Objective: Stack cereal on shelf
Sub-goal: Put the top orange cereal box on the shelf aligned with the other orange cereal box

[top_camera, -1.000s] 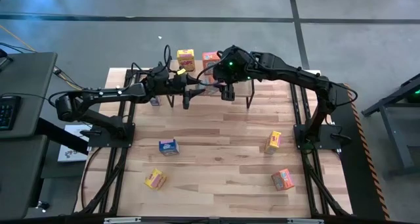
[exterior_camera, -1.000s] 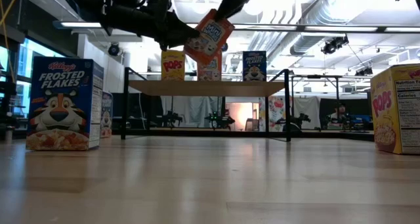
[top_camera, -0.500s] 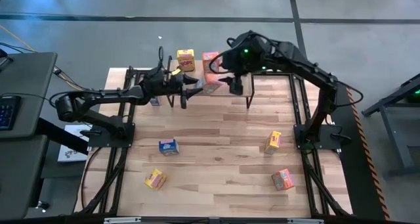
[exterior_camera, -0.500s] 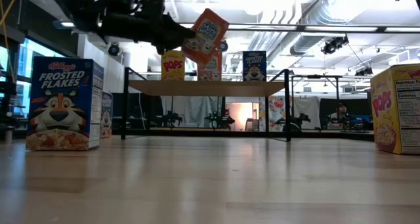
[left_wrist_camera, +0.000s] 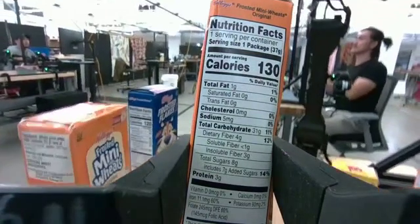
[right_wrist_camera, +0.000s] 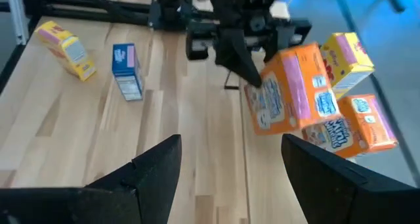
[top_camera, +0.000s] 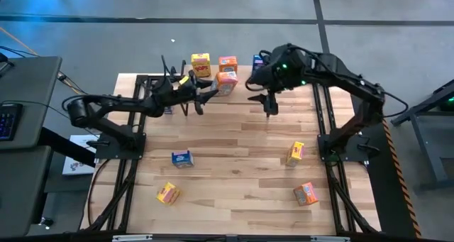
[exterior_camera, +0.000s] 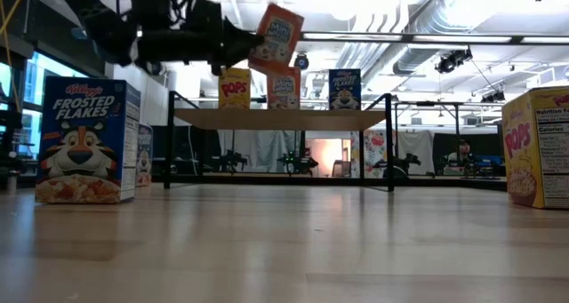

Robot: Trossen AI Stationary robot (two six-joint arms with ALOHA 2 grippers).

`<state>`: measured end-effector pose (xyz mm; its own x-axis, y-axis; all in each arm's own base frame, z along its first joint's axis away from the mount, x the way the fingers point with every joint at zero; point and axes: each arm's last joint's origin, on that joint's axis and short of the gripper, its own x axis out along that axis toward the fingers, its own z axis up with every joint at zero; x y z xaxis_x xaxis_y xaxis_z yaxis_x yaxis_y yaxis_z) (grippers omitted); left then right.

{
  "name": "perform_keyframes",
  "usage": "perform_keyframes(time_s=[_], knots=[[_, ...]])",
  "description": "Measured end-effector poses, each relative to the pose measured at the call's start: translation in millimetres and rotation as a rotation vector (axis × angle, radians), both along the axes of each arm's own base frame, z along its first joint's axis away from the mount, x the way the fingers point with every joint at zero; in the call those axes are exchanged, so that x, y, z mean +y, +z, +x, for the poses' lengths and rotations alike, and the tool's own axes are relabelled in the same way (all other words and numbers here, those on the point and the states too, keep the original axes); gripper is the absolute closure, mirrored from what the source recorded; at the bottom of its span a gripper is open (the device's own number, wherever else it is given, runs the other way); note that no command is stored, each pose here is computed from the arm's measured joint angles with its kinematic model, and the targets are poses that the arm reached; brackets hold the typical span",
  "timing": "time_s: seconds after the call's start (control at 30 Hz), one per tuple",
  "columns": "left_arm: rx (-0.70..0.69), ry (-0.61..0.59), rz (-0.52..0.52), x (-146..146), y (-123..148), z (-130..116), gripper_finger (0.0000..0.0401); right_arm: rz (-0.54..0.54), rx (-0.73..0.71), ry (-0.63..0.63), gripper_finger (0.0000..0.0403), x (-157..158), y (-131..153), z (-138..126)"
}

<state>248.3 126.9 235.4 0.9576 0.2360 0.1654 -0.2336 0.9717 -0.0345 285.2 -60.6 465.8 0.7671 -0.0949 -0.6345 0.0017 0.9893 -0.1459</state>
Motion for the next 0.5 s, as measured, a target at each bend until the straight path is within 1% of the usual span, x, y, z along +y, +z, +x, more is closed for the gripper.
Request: perform_keyframes(time_s=[0.13, 0.27, 0.37, 0.5], knots=[[-0.024, -0.011, -0.031, 4.6, -15.6, 9.3, 0.0226, -0.027, -0.045, -0.021, 0.0147, 8.8, -7.3, -12.1], [-0.065, -0.016, -0.062, 9.3, -25.0, 13.5, 0.0226, -0.009, -0.099, -0.031, 0.0147, 15.6, -14.1, -31.6], [-0.091, -0.008, -0.054, 12.4, -26.1, 13.1, 0.0226, 0.006, -0.128, -0.037, 0.0147, 19.7, -24.7, -43.6], [-0.087, 0.001, -0.095, 18.9, -30.3, 16.3, 0.0226, 0.022, -0.176, -0.036, 0.0147, 25.8, -41.3, -58.5]])
